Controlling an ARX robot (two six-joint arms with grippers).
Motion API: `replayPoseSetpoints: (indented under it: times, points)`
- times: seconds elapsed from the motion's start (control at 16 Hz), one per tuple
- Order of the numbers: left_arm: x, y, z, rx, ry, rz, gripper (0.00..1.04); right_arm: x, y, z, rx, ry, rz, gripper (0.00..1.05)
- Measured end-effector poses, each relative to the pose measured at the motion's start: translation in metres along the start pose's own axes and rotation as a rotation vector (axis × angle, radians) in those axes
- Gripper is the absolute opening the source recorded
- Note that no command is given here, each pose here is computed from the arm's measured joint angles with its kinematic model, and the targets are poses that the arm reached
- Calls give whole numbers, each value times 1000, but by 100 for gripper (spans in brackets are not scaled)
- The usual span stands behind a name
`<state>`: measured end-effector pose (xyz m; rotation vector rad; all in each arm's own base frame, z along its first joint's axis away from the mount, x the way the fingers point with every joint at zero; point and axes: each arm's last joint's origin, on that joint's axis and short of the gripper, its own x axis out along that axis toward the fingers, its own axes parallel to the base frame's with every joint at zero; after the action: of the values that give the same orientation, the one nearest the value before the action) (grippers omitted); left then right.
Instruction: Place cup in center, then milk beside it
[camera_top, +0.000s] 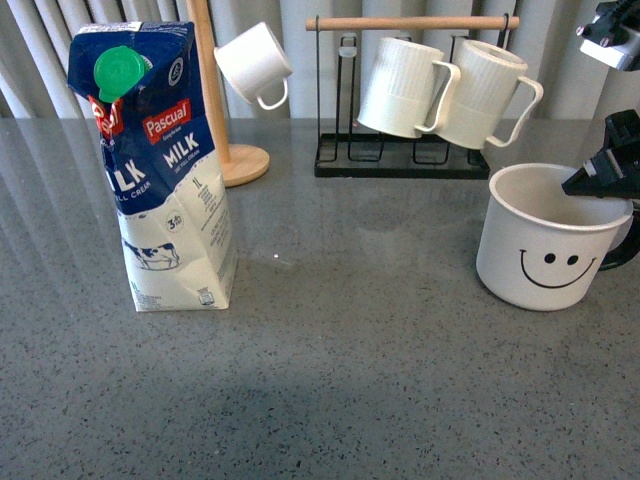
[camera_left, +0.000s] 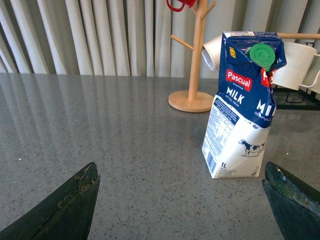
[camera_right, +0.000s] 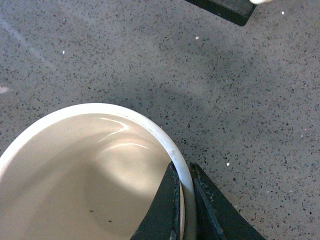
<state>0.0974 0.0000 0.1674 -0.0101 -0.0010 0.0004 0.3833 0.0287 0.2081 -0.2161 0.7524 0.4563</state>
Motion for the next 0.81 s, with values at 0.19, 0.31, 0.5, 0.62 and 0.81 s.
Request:
replayPoseSetpoints:
  times: [0.19,0.31,0.5,0.62,0.81]
  points:
    - [0,0,0,0,0,0,98,-5,7,6,-6,-14,7,4]
    - [0,0,0,0,0,0,98,-10,16,11,-5,-16,28,4]
    - [0,0,0,0,0,0,98,-21,37,36,-43,-79,72,4]
    - [0,0,0,0,0,0,98,-21,56,47,-75,-98,107,4]
    - [0,0,0,0,0,0,98,-8,74,46,-102,-66,148,4]
